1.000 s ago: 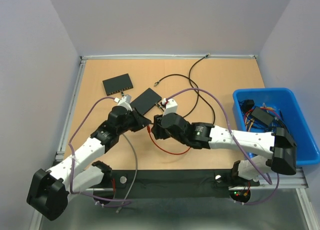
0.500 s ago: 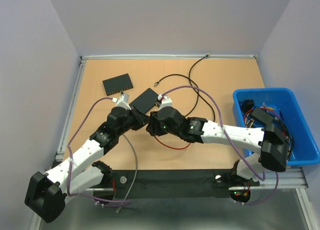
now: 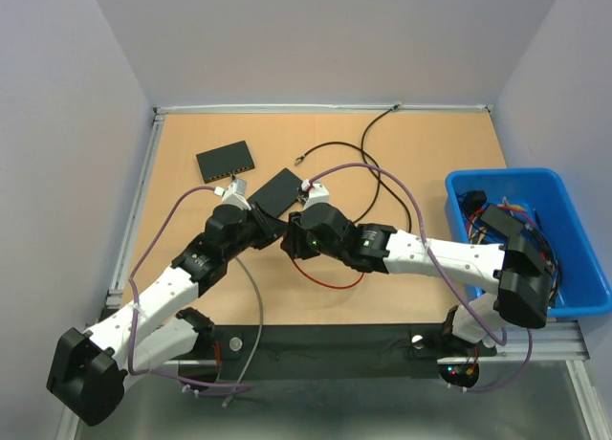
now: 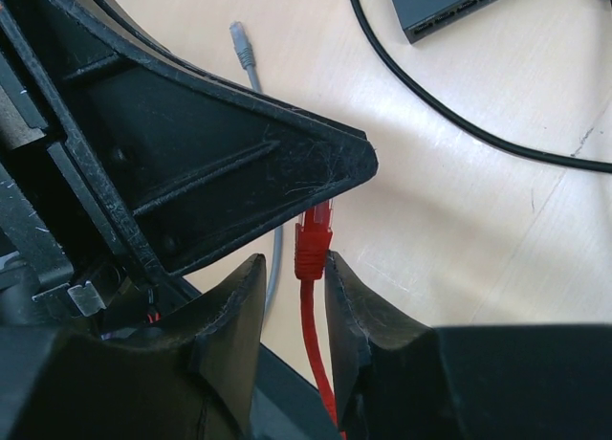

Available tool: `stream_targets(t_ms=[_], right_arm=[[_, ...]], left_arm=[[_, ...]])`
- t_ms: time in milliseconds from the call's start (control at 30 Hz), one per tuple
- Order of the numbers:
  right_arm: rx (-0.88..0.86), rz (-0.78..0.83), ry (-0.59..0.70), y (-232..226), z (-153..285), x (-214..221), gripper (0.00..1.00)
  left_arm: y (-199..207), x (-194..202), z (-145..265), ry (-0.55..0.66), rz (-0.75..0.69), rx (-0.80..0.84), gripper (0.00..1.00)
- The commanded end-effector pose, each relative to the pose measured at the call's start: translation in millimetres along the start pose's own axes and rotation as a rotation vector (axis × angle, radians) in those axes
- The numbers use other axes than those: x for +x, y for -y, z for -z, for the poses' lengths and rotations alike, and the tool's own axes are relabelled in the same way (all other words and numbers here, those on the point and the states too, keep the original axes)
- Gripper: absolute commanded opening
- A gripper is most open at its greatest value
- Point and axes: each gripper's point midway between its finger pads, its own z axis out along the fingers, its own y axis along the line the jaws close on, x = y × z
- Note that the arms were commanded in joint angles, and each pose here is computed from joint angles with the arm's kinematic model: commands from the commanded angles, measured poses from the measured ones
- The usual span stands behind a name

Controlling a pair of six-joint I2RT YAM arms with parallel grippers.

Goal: Insert the plug into the switch port

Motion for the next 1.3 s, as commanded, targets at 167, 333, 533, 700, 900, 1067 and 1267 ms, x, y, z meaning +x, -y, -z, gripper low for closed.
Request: stream_targets(t_ms=[167, 333, 533, 700, 900, 1067, 1267], right_arm=[[-0.046, -0.054, 0.065, -10.9, 0.8, -21.5, 0.36], [-0.041, -0.061, 0.072, -7.1, 2.3, -24.5, 0.36], [-0.037, -0.07, 0.063, -4.2, 1.0, -22.3, 0.36], [-0.025, -0.078, 0.056, 1.2, 0.0, -17.4, 0.36], [-0.021, -0.081, 0.063, 3.3, 2.9, -18.7, 0.36], [-0.017, -0.089, 0.069, 5.4, 4.4, -19.3, 0.34], [-0.018, -0.091, 0.074, 4.9, 5.0, -21.5, 0.3]], left_arm=[[34.2, -18.4, 7.1, 0.057, -0.006, 0.096, 0.0], [33.4, -17.5, 7.6, 0.055, -0.006, 0.092, 0.0], [34.7, -19.8, 8.6, 0.063, -0.006, 0.094, 0.0], [36.5, -21.6, 10.4, 0.067, -0.009, 0.095, 0.0], [34.3, -20.8, 9.7, 0.067, -0.008, 0.086, 0.0], [35.4, -21.0, 9.4, 0.067, -0.011, 0.088, 0.0], [32.4, -18.9, 7.5, 0.06, -0.007, 0.08, 0.0]])
